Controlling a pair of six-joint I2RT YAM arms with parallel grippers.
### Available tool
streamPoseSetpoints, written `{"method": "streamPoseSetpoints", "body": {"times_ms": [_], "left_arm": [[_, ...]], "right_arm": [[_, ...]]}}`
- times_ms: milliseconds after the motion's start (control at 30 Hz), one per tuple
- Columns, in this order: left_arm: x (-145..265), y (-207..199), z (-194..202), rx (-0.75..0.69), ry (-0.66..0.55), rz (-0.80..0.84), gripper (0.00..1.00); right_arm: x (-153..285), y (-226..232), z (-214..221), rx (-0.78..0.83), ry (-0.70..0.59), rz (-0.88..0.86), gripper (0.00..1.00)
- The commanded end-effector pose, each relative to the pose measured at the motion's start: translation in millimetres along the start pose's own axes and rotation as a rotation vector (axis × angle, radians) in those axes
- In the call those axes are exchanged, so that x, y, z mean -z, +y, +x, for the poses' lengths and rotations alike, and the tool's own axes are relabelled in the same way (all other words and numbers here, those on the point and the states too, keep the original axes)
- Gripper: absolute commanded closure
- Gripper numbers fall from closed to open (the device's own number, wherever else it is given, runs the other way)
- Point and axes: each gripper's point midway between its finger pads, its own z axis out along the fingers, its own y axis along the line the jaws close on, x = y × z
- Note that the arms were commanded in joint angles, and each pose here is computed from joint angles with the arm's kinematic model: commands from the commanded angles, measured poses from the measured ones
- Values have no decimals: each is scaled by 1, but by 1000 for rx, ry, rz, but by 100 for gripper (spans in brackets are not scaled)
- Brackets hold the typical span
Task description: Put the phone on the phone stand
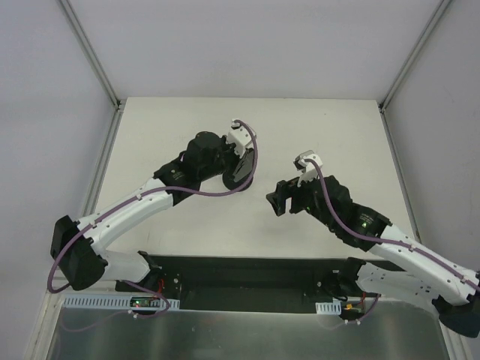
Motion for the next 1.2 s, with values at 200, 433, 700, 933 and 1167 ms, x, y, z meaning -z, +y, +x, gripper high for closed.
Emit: {"method": "streamPoseSetpoints", "body": {"times_ms": [200,433,700,933,1167], "left_arm": [[81,-84,7,-204,-98,566,100],[96,-101,-1,-226,-160,777,100],[94,-104,-10,-232,-177,849,100],[81,-99,-8,-247,-166,828,100],[68,-97,-17,-252,-183,811,100]], "right_arm": [[-19,26,-5,219,-66,-577,18],[-37,34,6,394,-17,-696,27],[-44,44,12,412,24,-756,28],[-59,42,13,426,56,-716,46],[-67,35,23,339,100,-646,100]]}}
